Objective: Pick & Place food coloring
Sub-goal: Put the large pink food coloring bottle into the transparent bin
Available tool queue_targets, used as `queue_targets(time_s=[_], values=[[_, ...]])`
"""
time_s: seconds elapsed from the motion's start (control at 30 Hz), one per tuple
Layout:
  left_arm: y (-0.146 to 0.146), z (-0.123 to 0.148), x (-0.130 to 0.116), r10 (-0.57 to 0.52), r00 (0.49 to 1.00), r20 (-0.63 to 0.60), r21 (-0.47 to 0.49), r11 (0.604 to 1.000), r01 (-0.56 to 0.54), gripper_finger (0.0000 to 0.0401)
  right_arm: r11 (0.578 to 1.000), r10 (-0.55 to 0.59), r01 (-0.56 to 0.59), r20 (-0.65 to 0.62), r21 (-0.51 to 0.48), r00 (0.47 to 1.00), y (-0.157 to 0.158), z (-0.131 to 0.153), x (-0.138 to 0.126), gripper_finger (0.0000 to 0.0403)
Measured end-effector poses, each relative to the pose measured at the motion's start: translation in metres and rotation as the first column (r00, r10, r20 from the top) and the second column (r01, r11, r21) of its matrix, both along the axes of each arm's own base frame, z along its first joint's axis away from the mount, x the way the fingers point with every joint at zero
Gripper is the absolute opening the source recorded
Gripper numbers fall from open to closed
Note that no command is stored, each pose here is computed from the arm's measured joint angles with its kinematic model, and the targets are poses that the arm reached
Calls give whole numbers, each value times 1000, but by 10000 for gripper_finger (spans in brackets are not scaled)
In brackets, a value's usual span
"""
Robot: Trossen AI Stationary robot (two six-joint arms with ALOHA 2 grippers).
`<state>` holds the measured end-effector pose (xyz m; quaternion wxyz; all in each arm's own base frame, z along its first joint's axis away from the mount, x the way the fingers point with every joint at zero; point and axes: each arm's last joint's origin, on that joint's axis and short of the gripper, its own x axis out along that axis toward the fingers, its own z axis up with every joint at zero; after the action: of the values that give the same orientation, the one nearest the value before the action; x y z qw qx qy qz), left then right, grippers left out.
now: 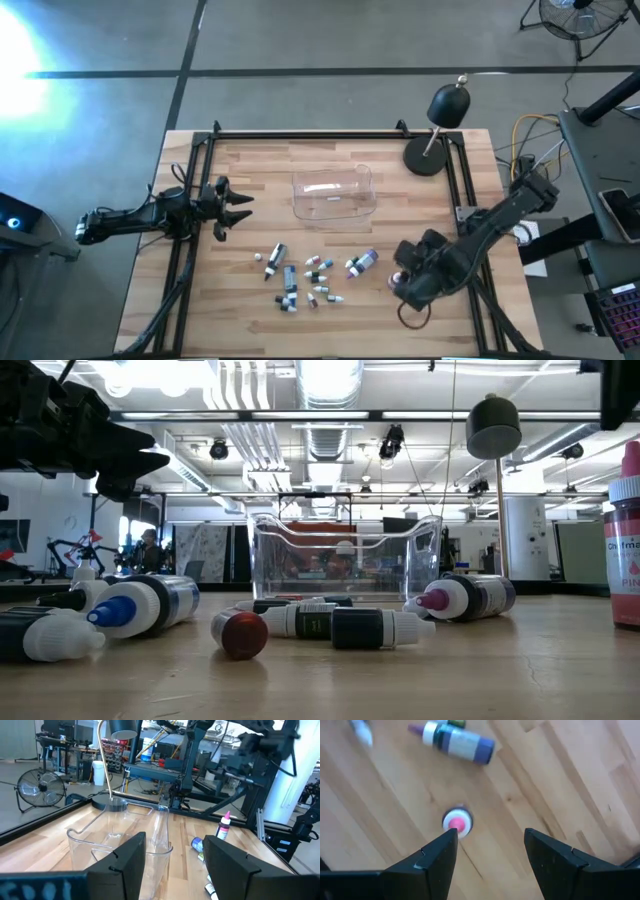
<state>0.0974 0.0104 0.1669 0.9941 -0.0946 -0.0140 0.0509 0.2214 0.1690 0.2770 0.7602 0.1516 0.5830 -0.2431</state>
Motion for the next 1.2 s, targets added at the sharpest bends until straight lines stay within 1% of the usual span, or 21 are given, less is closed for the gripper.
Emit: queue_targets(time_s=[0.13,0.17,0.2,0.23,0.33,0.43,0.57,0.7,0.73,0.9,1.07,1.2], values=[[0,0,0,0,1000,0,0,1000,0,172,992,122,-126,-135,-21,983,15,-23,3,224],[0,0,0,0,1000,0,0,1000,0,172,989,142,-145,-171,-8,975,18,-28,4,224],[0,0,0,0,1000,0,0,1000,0,172,991,135,-135,-204,12,970,20,-31,6,224],[0,0,0,0,1000,0,0,1000,0,172,994,113,-112,-211,16,971,21,-33,8,223],[0,0,0,0,1000,0,0,1000,0,172,997,75,-78,-141,-18,987,28,-29,8,223],[0,0,0,0,1000,0,0,1000,0,172,996,64,-69,-73,-63,995,35,-25,-1,224],[0,0,0,0,1000,0,0,1000,0,172,997,48,-52,-59,-65,997,39,-26,-17,224],[0,0,0,0,1000,0,0,1000,0,172,997,27,-30,-39,-68,999,43,-30,-23,224],[0,0,0,0,1000,0,0,1000,0,172,997,37,-38,-22,-65,999,44,-29,-22,224],[0,0,0,0,1000,0,0,1000,0,172,987,152,-150,30,-61,988,47,-34,-15,224],[0,0,0,0,1000,0,0,1000,0,172,986,151,-149,13,-76,989,44,-41,-17,224],[0,0,0,0,1000,0,0,1000,0,172,982,162,-158,29,-101,986,43,-46,-16,224]])
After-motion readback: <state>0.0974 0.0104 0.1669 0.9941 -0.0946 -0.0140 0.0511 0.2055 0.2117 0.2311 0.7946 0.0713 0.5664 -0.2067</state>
